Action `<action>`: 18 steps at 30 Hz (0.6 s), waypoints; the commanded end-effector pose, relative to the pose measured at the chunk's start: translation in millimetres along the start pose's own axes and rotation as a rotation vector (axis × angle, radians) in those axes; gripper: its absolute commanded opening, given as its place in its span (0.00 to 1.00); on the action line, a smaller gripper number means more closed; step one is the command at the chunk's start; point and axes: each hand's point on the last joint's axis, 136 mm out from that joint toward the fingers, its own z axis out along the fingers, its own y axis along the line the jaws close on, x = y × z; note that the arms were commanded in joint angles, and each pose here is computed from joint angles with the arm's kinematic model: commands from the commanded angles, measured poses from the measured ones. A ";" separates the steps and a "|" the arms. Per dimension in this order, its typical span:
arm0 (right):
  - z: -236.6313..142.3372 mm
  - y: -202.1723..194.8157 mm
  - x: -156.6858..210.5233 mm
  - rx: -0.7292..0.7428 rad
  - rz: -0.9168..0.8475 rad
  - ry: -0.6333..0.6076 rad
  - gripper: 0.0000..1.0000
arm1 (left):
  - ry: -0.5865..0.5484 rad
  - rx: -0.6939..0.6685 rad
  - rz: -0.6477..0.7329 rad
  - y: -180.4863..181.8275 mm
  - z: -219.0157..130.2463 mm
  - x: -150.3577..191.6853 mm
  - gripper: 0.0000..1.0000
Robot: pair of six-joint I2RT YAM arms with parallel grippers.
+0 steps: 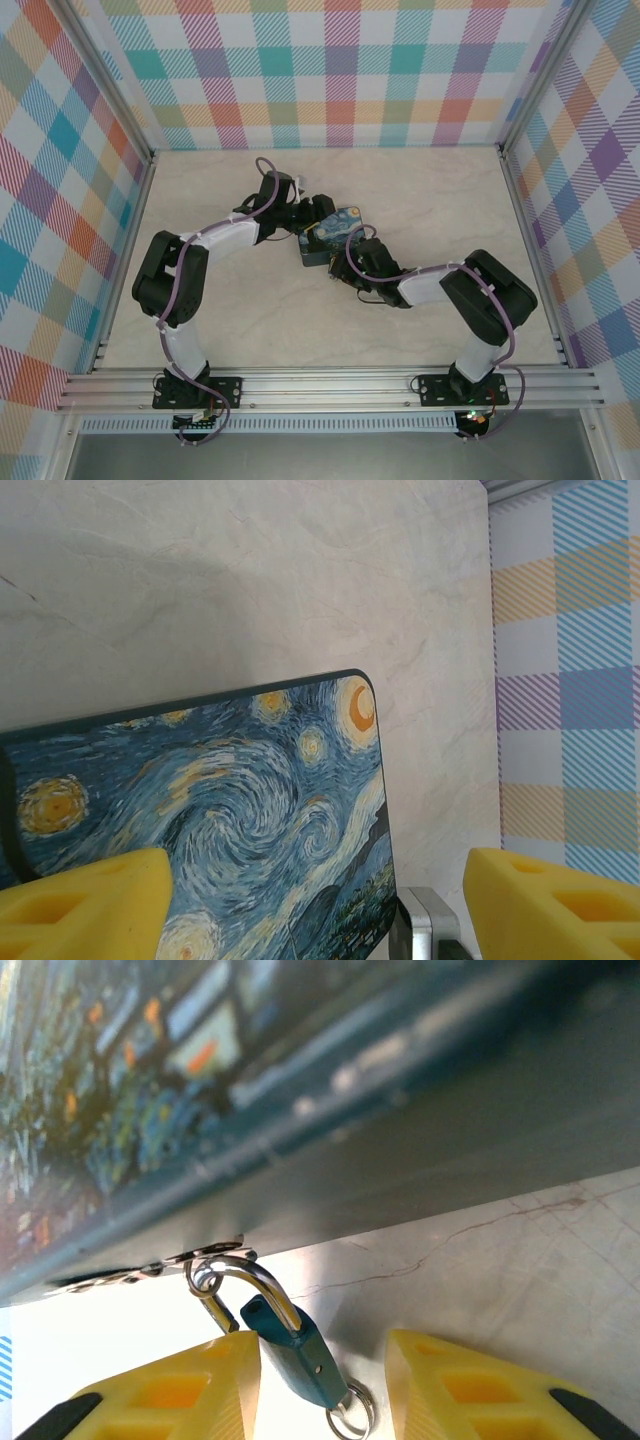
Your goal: Unlock the padlock with the key
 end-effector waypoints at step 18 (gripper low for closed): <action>7.9 24.3 4.3 -0.102 -0.027 0.012 0.22 | 0.023 -0.021 -0.002 6.8 8.1 6.9 0.77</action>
